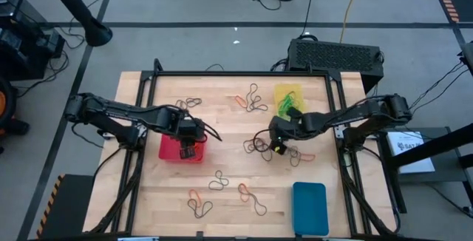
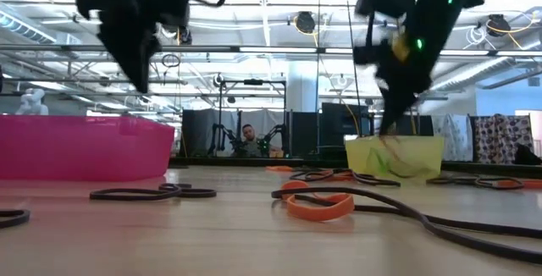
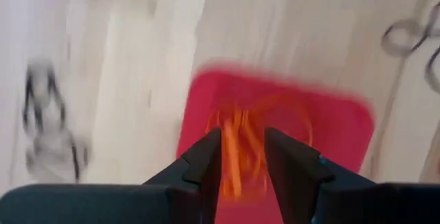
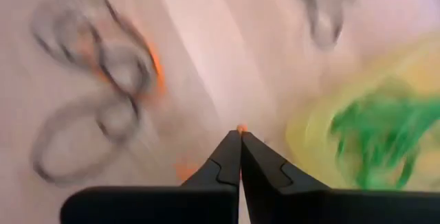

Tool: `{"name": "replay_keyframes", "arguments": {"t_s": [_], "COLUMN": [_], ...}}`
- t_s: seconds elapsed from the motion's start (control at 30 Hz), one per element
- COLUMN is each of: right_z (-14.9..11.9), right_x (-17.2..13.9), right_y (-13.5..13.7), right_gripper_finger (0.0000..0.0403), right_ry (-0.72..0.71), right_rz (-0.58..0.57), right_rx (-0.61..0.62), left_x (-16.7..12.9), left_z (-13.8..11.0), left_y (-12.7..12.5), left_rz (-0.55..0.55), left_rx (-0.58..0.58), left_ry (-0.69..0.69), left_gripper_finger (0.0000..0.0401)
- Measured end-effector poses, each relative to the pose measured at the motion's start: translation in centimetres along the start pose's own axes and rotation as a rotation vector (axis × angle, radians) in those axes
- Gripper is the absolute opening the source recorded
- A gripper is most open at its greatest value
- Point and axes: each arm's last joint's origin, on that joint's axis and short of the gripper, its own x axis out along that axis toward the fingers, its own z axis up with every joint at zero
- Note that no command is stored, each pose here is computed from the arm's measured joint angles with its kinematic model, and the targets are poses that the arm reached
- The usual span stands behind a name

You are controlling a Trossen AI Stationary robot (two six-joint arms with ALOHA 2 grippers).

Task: Sort rubber bands into baskets
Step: Put the orange rubber band into the pink bin

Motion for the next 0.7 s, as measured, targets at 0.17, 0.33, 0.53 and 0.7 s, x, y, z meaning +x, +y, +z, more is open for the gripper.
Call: {"name": "replay_keyframes", "arguments": {"t_s": [0.17,0.33,0.53,0.7], "right_z": [1.3,1.2,1.3,1.5], "right_x": [-2.5,-3.9,-4.3,-4.5], "right_y": [1.1,2.2,3.1,3.1], "right_gripper_finger": [0.0001,0.0001,0.0,0.0], "right_ry": [-0.315,-0.571,-0.768,-0.803], "right_rz": [0.131,0.372,0.591,0.603], "right_rx": [-0.036,-0.082,-0.137,-0.162], "left_x": [1.1,3.2,5.8,8.8], "left_z": [2.7,5.2,7.5,8.3], "left_y": [-0.2,-0.3,-1.0,-1.5], "left_rz": [-0.043,-0.198,-0.346,-0.354], "left_rx": [0.178,0.277,0.337,0.343], "left_ry": [-0.339,-0.781,-1.06,-1.105], "left_gripper_finger": [0.0118,0.0118,0.0118,0.0118]}}
